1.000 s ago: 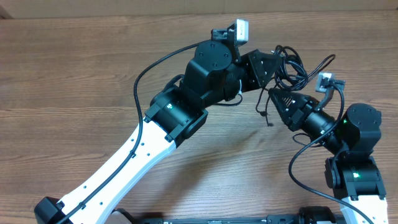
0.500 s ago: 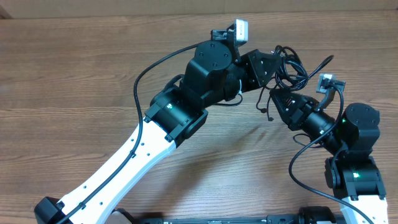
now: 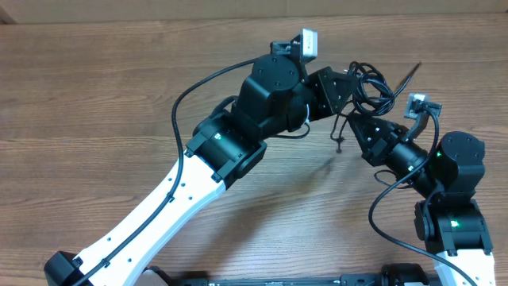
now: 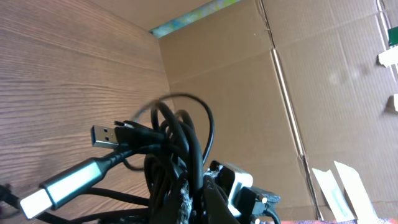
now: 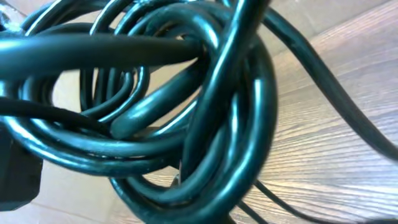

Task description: Untangle cables

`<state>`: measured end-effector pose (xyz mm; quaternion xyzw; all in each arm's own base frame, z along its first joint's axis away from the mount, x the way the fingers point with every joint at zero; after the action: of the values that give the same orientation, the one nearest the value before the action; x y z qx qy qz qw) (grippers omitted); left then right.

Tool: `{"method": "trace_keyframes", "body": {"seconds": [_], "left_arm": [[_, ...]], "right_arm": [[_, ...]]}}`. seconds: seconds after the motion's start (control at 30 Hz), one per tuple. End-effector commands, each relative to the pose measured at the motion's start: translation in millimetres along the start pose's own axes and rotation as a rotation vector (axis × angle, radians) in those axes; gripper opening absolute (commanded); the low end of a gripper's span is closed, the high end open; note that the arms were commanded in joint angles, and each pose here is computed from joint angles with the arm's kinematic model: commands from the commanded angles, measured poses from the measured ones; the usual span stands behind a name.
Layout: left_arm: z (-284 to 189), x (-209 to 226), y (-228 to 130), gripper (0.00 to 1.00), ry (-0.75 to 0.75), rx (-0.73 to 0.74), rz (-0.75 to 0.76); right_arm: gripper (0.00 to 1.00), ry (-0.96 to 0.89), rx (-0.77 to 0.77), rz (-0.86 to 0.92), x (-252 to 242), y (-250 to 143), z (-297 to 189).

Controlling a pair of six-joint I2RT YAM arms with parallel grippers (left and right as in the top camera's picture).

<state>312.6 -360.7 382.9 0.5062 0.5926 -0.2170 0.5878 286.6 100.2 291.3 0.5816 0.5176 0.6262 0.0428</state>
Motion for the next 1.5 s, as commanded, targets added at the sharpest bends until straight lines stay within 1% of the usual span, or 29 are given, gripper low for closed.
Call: {"method": "trace_keyframes", "body": {"seconds": [0.0,0.13,0.27,0.43,0.53,0.6,0.7,0.73,0.8,0.83,0.87,0.93,1.0,1.2,1.37,1.47], "left_arm": [[-5.9,-15.1,3.5,0.04,-0.032,-0.019,0.003],[-6.5,-13.9,6.9,0.04,-0.028,-0.032,0.002],[-9.4,-7.5,22.9,0.04,-0.007,-0.088,-0.003],[-11.8,-4.0,31.0,0.04,-0.001,-0.104,-0.008],[-11.9,-3.9,31.6,0.04,-0.001,-0.105,-0.008],[-11.8,-3.8,31.4,0.04,-0.001,-0.104,-0.008],[-11.8,-3.9,31.1,0.04,-0.001,-0.104,-0.008],[-11.7,-4.0,30.9,0.04,-0.001,-0.103,-0.008],[-11.5,-5.1,28.5,0.04,-0.008,-0.088,-0.008],[-11.5,-5.3,28.1,0.04,-0.008,-0.086,-0.008],[-11.4,-5.1,27.9,0.04,-0.008,-0.085,-0.008],[-10.7,-5.3,25.4,0.04,-0.006,-0.08,-0.008],[-10.0,-6.6,22.7,0.04,-0.009,-0.074,-0.006],[-8.1,-10.1,14.4,0.04,-0.017,-0.052,-0.003],[-6.5,-13.7,6.1,0.04,-0.028,-0.026,0.0],[-6.5,-13.9,5.3,0.04,-0.029,-0.022,0.0]], "right_arm": [[0.04,-0.007,-0.022,-0.014,3.4,7.4,-2.5],[0.04,-0.02,-0.005,0.001,0.1,2.8,-2.4],[0.04,-0.064,0.04,0.039,-10.0,-9.2,-3.0],[0.04,-0.207,0.065,0.098,-37.0,-22.0,-7.4],[0.04,-0.336,0.081,0.136,-59.5,-32.4,-14.5],[0.04,-0.34,0.091,0.125,-60.5,-34.5,-15.1],[0.04,-0.265,0.087,0.068,-47.8,-28.7,-10.6],[0.1,-0.247,0.078,0.057,-44.4,-25.8,-9.5],[0.3,-0.184,0.052,0.027,-32.6,-16.8,-6.2],[0.34,-0.163,0.05,0.02,-28.7,-15.3,-5.4],[0.41,-0.115,0.047,0.004,-19.9,-12.6,-4.1],[0.49,-0.029,0.044,-0.027,-3.8,-8.4,-2.7],[0.53,-0.009,0.032,-0.041,0.4,-4.9,-2.5],[0.53,-0.01,0.018,-0.046,0.8,-1.8,-2.3],[0.52,-0.112,-0.043,-0.01,-16.6,8.1,-2.2],[0.4,-0.196,-0.091,0.059,-33.0,15.0,-1.7]]}}
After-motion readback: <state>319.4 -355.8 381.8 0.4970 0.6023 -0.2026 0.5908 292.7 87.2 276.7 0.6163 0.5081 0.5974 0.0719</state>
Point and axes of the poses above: each gripper's point midway between its finger pads, its own z axis out along the fingers, its own x axis along the line the jaws close on, y = z × x, the point moved 1 cm from there along -z, back along the fingers, and after that the axes turned 3 degrees about -z, right-handed, at the moved point
